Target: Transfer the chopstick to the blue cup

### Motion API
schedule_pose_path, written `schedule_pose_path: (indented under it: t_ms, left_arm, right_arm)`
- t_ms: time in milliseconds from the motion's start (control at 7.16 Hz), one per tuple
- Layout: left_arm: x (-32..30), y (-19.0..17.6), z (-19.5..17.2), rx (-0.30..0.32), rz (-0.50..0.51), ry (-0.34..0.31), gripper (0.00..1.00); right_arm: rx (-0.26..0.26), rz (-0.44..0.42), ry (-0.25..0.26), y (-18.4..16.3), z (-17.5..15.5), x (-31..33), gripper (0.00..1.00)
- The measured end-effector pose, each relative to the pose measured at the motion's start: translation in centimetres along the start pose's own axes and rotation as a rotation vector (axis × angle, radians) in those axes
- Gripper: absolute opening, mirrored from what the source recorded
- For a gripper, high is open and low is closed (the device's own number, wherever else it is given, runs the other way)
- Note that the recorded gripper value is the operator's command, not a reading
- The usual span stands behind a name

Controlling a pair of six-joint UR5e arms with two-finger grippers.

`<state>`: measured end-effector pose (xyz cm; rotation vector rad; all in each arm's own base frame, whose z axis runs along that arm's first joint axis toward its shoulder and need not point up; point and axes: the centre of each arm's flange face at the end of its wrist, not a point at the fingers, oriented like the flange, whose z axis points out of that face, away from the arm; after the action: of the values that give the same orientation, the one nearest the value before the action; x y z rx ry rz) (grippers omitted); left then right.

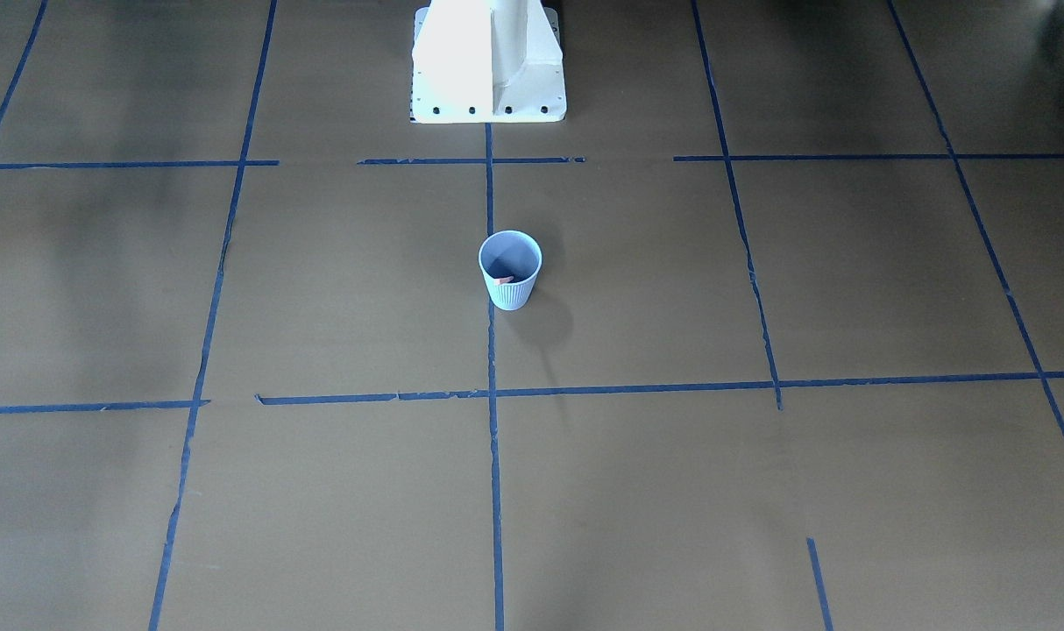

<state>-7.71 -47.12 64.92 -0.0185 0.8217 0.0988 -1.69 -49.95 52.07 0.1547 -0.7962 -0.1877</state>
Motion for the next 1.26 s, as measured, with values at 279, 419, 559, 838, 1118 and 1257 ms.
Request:
schedule_pose_path:
  t_ms: [279, 419, 559, 838, 1118, 1257]
  left_arm:
    - [-2.4, 0.3, 2.3, 0.012, 0.01, 0.0, 1.0]
    - [-2.8, 0.3, 2.7, 0.016, 0.007, -0.001, 1.0]
    - [-2.7, 0.0, 2.6, 0.02, -0.011, -0.002, 1.0]
    - [-2.4, -0.5, 2.3, 0.024, -0.062, -0.002, 1.0]
    - [-2.2, -0.6, 2.2, 0.028, -0.07, -0.002, 1.0]
    - [-2.2, -0.6, 2.2, 0.029, -0.07, -0.002, 1.0]
  right_arm:
    - [-0.012, 0.058, -0.01, 1.4, 0.5, 3.8, 1.0]
    - [-0.026, 0.086, -0.009, 2.4, 1.0, 5.1, 1.0]
    - [-0.038, 0.126, -0.008, 3.4, 1.5, 6.7, 1.0]
    - [-0.068, 0.238, -0.004, 6.0, 2.9, 12.4, 1.0]
    - [-0.054, 0.295, 0.004, 7.7, 2.1, 15.8, 1.0]
    - [-0.049, 0.304, 0.005, 8.3, 1.9, 16.4, 1.0]
